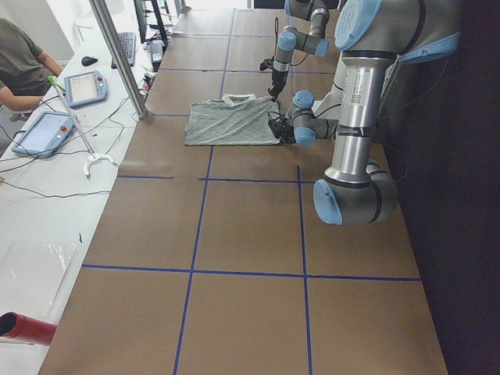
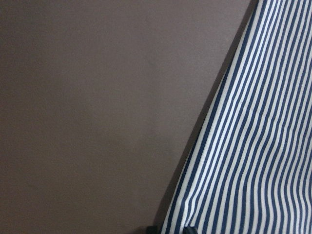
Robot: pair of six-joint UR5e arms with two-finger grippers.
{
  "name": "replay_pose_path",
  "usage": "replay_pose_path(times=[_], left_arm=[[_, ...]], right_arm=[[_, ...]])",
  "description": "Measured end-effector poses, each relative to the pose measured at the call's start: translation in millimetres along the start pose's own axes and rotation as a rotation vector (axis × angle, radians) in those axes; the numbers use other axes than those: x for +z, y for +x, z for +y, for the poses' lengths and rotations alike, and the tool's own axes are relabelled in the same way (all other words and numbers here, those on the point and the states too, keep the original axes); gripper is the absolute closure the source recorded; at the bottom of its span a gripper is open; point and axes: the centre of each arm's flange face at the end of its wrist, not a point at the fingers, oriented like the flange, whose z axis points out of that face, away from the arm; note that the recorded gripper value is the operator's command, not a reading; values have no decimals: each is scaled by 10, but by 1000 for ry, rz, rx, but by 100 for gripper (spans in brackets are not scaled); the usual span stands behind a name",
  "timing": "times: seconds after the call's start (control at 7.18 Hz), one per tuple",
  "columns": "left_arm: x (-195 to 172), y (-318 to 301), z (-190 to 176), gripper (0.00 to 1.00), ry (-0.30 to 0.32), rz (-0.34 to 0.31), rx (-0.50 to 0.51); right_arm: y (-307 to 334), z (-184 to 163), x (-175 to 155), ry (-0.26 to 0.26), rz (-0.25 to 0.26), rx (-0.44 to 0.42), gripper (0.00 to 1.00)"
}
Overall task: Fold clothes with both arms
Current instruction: 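Grasp the near shirt edge with both grippers and fold it farther from the robot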
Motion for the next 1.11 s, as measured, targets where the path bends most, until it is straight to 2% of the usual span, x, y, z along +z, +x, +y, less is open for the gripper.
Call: replay_pose_path(times=[0.42,0.7,0.97,1.11], left_arm=[[-385,172,62,100,-19,47,-35],[-719,289,266,100,-56,61,-91],[-1099,391,475,100,-96,66,-130],[-1255,457,502,100,-105,77,-135]], right_arm=[[244,-41,-128,-10,-6,-4,100],[702,58,-485,-48,-11,7,100],[870,137,-883,-54,18,48,100],[824,41,-1015,-44,7,69,100]])
